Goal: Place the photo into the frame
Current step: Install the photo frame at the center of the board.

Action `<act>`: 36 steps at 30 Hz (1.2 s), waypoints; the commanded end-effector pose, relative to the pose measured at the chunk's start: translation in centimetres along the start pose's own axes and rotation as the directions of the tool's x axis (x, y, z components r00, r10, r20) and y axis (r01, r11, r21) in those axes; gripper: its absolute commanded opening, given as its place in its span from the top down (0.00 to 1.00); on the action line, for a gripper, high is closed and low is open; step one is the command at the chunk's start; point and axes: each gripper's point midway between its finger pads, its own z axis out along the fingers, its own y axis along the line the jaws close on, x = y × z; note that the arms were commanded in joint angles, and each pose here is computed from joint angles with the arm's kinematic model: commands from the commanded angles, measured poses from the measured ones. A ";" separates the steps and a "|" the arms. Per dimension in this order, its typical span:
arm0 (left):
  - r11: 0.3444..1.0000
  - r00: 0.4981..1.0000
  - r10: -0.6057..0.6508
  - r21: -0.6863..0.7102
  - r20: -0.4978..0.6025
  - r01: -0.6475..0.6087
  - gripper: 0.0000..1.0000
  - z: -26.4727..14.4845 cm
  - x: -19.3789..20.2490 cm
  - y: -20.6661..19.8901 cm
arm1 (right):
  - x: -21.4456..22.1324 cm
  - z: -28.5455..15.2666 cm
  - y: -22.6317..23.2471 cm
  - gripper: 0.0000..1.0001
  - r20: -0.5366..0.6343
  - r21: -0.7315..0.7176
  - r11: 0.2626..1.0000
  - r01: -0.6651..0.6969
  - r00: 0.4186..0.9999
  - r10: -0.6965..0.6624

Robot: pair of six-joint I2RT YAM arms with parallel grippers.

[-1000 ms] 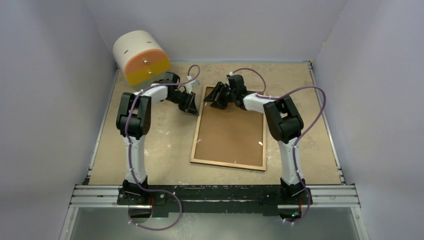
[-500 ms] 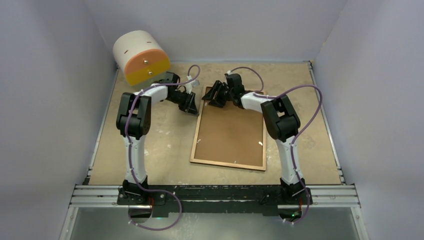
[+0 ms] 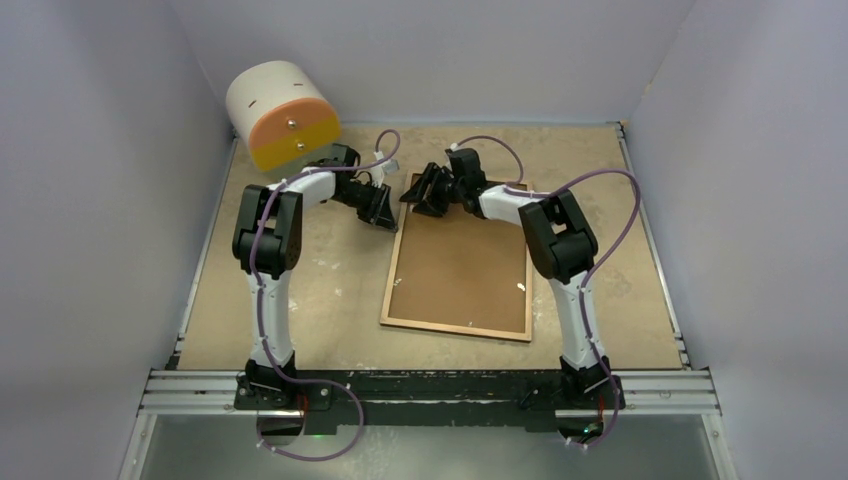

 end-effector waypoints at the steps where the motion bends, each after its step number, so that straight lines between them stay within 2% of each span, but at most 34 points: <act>1: 0.999 0.999 0.034 -0.027 -0.027 -0.035 0.79 1.0 0.6 0.1 | 1.1 0.9 -0.6 0.44 -0.036 0.026 1.000 -0.017 0.999 0.018; 9: 0.999 0.999 0.034 -0.027 -0.030 -0.035 0.79 1.2 0.7 0.2 | 0.8 1.4 -1.2 0.44 -0.015 0.036 0.999 -0.024 1.000 0.024; 22: 0.999 0.998 0.039 -0.021 -0.041 -0.039 0.79 1.6 1.1 0.0 | 1.6 2.1 -1.3 0.44 0.022 0.014 0.994 -0.107 0.994 0.106; 27: 0.999 0.998 0.045 -0.025 -0.042 -0.046 0.80 1.5 1.1 -0.1 | 2.3 1.7 -1.3 0.44 -0.010 0.019 0.994 -0.110 0.994 0.110; 33: 0.999 0.998 0.045 -0.023 -0.044 -0.046 0.80 1.5 1.2 -0.2 | 2.1 2.0 0.1 0.44 -0.063 -0.021 0.998 -0.062 0.996 0.060; 36: 0.998 0.998 0.053 -0.026 -0.045 -0.054 0.80 1.2 1.1 -0.2 | 0.6 1.2 0.2 0.43 -0.032 -0.007 1.000 -0.021 0.999 0.021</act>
